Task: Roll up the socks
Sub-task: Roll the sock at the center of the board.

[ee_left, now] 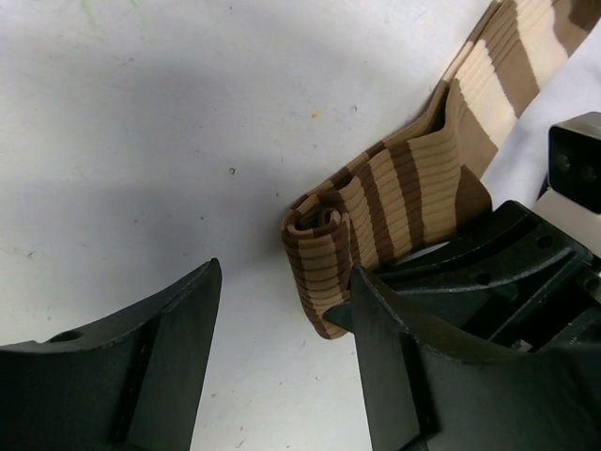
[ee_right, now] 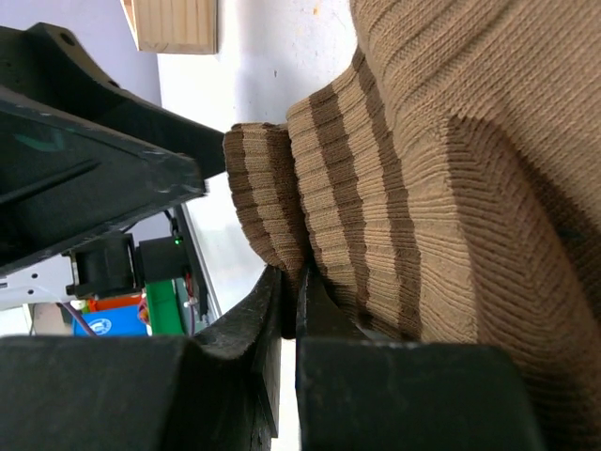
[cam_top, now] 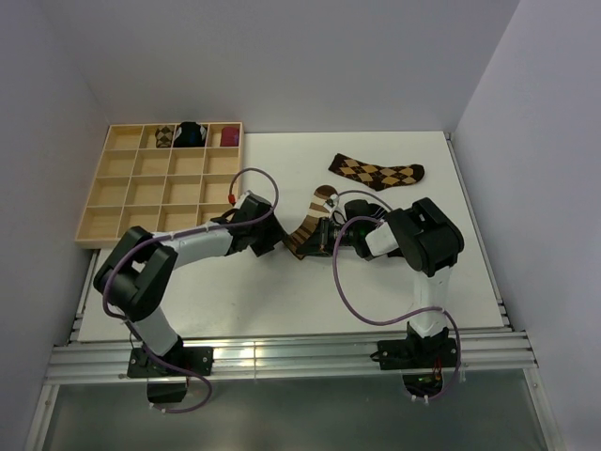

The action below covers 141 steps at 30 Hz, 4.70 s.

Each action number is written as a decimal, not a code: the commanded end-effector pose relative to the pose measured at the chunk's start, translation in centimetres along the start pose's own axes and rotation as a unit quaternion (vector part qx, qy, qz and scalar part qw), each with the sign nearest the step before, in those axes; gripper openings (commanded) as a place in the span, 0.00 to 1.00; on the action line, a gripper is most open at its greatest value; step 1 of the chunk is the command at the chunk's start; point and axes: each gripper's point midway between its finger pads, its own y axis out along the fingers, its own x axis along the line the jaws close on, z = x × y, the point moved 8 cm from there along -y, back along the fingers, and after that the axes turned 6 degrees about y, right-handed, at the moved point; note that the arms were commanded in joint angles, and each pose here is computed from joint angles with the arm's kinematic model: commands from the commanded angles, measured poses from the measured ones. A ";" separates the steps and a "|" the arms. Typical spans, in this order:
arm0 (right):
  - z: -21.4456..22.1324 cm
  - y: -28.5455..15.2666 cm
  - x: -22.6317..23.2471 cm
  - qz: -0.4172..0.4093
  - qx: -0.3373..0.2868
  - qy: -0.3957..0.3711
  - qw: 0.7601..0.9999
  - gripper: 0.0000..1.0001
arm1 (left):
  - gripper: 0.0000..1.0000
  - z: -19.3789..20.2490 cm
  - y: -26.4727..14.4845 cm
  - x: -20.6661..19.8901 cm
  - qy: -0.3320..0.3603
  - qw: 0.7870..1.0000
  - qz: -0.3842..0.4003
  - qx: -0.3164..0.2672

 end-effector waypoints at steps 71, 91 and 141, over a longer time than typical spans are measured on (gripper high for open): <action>4.4 2.4 7.0 0.183 -0.116 -0.434 0.874 0.54 | 0.00 -0.2 0.9 -0.1 0.118 0.984 -0.116 0.072; 4.7 3.8 6.8 0.184 -0.107 -0.441 0.872 0.50 | 0.00 0.0 1.3 -0.1 0.114 0.984 -0.112 0.078; -0.2 1.2 -1.2 0.034 0.040 -0.004 0.999 0.00 | 0.64 -0.8 -1.0 -1.4 0.038 0.999 0.019 -0.025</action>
